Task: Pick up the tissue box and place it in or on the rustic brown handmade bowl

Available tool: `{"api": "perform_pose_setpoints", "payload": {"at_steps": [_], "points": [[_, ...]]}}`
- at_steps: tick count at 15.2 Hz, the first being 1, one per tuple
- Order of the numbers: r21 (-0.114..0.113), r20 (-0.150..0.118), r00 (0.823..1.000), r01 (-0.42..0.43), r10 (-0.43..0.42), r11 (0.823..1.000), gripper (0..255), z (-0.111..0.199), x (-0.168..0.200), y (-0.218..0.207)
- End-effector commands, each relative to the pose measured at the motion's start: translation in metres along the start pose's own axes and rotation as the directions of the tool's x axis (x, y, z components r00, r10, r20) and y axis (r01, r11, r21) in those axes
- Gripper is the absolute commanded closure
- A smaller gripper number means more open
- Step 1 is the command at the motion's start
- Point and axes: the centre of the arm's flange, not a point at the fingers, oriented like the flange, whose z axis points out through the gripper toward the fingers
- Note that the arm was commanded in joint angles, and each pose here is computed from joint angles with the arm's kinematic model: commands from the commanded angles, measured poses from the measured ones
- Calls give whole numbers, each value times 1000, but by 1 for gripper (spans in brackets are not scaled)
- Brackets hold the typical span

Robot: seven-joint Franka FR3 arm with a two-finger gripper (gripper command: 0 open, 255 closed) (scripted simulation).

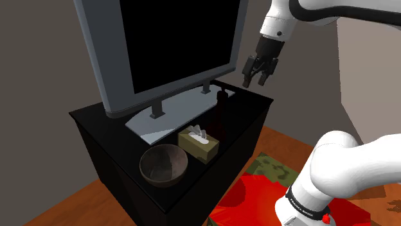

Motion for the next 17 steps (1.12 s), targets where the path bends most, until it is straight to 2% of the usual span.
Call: {"api": "perform_pose_setpoints", "payload": {"at_steps": [1, 5, 9, 13, 17], "points": [[0, 0, 1000, 0, 0, 1000, 0, 0, 0, 0], [-111, 68, 998, 9, -1, 994, 0, 36, 35, -49], [-220, 136, 991, 25, 5, 975, 0, 80, 66, -93], [-324, 202, 979, 49, 19, 945, 0, 130, 95, -133], [-423, 265, 964, 79, 40, 903, 0, 186, 119, -166]]}}
